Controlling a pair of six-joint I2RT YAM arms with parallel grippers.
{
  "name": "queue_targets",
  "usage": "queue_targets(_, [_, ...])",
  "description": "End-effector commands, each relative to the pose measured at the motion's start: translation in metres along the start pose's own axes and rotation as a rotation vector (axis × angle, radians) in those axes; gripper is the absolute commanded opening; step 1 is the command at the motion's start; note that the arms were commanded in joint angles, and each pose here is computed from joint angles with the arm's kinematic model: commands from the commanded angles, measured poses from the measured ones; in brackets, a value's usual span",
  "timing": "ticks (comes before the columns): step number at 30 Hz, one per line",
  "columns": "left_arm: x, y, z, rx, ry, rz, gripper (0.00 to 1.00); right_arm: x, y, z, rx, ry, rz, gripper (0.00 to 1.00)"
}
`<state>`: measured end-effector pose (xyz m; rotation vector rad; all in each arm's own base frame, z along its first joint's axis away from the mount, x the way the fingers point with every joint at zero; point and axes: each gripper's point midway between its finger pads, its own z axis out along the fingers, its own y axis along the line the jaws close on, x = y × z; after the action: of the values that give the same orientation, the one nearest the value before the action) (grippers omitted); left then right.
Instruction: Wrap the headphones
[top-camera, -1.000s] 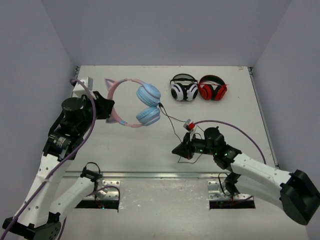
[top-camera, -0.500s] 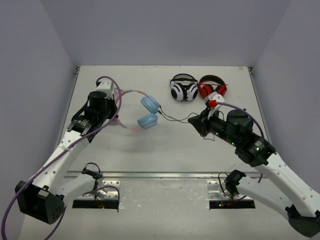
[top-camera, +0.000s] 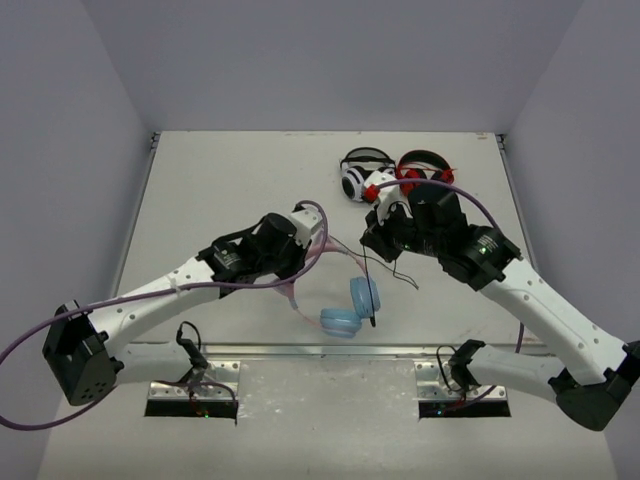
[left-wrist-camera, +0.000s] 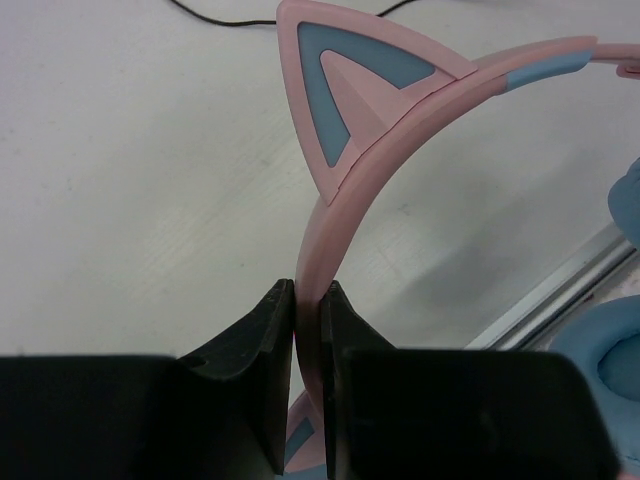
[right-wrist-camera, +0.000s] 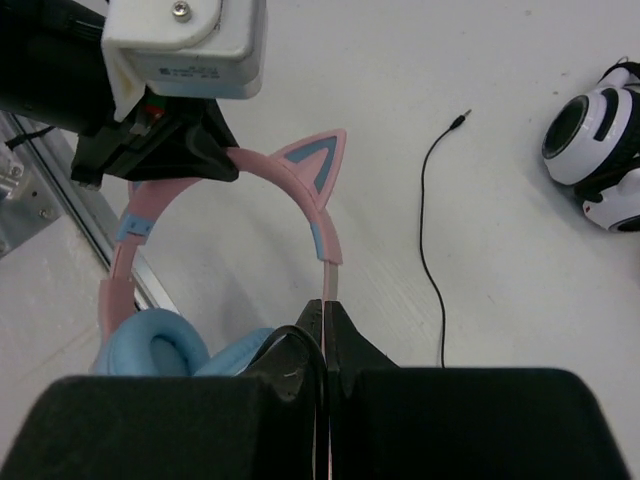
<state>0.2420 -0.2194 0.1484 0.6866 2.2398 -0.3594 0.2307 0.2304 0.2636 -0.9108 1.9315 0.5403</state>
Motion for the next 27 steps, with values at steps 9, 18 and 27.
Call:
queue_targets(9, [-0.039, -0.074, -0.033, 0.324, -0.163, 0.095, 0.0, 0.0, -0.023, 0.023, 0.136, 0.048, -0.053, 0.01])
queue_targets(18, [-0.05, -0.08, -0.047, 0.36, -0.218, 0.099, 0.0, 0.016, -0.043, 0.033, 0.283, 0.112, 0.008, 0.01])
queue_targets(27, [-0.083, -0.095, -0.081, 0.455, -0.335, 0.091, 0.0, 0.023, -0.037, 0.042, 0.253, 0.17, 0.042, 0.01])
